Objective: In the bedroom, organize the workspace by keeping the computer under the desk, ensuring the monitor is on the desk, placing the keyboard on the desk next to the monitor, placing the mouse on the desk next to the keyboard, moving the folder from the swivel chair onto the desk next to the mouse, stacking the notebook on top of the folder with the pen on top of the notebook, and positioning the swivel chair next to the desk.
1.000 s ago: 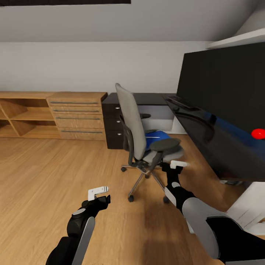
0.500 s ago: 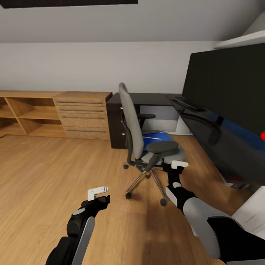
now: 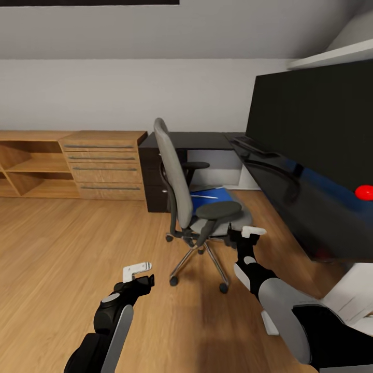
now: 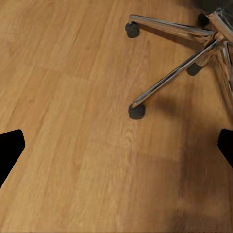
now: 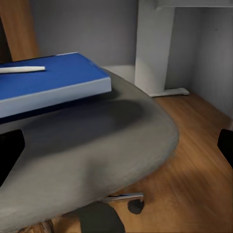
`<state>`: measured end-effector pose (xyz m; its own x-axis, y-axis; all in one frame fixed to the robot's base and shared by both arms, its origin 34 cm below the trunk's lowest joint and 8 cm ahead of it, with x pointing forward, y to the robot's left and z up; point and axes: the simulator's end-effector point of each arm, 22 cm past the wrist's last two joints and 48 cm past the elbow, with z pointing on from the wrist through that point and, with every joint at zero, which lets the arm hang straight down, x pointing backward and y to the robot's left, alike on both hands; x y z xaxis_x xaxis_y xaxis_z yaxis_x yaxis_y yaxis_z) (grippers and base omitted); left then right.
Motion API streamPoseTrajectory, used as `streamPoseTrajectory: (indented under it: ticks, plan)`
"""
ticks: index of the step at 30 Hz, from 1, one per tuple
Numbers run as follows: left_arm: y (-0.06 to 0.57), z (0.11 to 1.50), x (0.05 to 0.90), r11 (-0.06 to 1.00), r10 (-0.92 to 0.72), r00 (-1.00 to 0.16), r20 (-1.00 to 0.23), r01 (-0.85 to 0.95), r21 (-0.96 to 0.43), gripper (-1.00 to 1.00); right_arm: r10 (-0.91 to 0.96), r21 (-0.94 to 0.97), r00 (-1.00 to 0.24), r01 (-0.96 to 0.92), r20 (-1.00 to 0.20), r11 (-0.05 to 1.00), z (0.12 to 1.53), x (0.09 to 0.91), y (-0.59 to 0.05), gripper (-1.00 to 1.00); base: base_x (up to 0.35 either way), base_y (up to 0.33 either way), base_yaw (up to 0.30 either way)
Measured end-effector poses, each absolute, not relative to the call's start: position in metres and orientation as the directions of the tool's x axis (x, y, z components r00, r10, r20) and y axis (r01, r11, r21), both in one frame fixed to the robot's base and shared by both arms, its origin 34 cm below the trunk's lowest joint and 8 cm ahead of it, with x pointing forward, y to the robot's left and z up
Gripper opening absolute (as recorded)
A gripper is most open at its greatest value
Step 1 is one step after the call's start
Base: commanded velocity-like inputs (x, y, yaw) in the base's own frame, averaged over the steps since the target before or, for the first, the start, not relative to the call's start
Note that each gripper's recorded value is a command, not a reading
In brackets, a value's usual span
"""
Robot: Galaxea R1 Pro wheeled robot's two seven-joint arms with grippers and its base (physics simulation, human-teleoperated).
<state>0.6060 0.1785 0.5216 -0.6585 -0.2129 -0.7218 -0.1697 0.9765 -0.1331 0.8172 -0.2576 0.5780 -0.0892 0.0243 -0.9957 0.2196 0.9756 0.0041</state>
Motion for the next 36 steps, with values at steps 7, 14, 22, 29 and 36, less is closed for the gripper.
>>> streamPoseTrajectory:
  ticks: [7, 14, 22, 29, 36]
  plan:
    - [0.1789, 0.5215, 0.6061, 0.976, -0.213, -0.658, -0.722, -0.171, -0.133, 1.00, 0.026, 0.007, -0.087, 0.216, -0.996, 0.976, 0.5782, 0.8174, -0.2549, 1.00, 0.140, 0.000, -0.002]
    - [0.1785, 0.5219, 0.6062, 0.977, -0.213, -0.658, -0.722, -0.169, -0.133, 1.00, 0.028, 0.009, -0.086, 0.214, -0.996, 0.977, 0.5784, 0.8173, -0.2527, 1.00, 0.139, 0.000, 0.000]
    - [0.1787, 0.5217, 0.6063, 0.976, -0.213, -0.658, -0.722, -0.170, -0.133, 1.00, 0.028, 0.009, -0.087, 0.213, -0.996, 0.977, 0.5778, 0.8173, -0.2519, 1.00, 0.037, 0.000, 0.000]
    - [0.1786, 0.5217, 0.6063, 0.976, -0.213, -0.658, -0.722, -0.170, -0.134, 1.00, 0.029, 0.010, -0.087, 0.212, -0.996, 0.977, 0.5779, 0.8173, -0.2508, 1.00, 0.004, 0.000, 0.000]
    - [0.1783, 0.5215, 0.6064, 0.976, -0.214, -0.658, -0.722, -0.169, -0.135, 1.00, 0.028, 0.009, -0.088, 0.209, -0.996, 0.978, 0.5773, 0.8173, -0.2495, 1.00, -0.074, 0.050, 0.032]
